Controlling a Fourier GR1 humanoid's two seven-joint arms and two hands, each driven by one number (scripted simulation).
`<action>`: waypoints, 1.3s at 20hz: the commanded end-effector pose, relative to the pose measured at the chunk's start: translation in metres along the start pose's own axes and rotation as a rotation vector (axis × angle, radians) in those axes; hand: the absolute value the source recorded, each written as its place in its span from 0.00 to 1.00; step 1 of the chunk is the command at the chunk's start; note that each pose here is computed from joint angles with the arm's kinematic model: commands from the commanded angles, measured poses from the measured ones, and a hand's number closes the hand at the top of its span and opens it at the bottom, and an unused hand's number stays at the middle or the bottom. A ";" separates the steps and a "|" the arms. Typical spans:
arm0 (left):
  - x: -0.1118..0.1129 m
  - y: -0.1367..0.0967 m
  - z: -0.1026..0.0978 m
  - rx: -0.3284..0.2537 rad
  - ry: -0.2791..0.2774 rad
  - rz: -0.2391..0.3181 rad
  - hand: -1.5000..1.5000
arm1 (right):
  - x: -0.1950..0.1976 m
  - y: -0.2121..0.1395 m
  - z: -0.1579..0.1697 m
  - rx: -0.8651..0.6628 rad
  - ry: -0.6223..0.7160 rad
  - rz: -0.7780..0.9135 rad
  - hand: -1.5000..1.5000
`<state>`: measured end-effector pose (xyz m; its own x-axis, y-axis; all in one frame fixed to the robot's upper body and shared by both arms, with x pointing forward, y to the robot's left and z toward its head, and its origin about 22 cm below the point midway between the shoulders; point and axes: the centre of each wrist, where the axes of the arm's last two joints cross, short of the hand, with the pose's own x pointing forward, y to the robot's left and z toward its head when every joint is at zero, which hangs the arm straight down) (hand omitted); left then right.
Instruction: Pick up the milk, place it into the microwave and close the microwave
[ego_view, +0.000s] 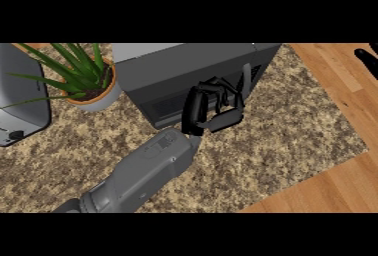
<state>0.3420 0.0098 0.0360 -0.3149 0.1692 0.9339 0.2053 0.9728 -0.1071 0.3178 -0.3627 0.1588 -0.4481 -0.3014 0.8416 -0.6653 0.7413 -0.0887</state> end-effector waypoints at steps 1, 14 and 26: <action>0.004 0.007 -0.021 0.039 0.014 -0.014 1.00 | 0.007 -0.004 -0.001 0.005 0.003 0.003 0.00; 0.001 0.006 -0.020 0.036 -0.009 -0.007 1.00 | 0.010 -0.004 -0.008 0.078 -0.004 -0.051 0.00; -0.001 0.007 -0.020 0.043 -0.008 0.003 1.00 | 0.014 -0.007 -0.009 0.113 -0.005 -0.083 0.00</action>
<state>0.3429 0.0084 0.0328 -0.3523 0.1991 0.9144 0.2037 0.9700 -0.1327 0.3212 -0.3665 0.1759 -0.3974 -0.3503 0.8482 -0.7540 0.6515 -0.0842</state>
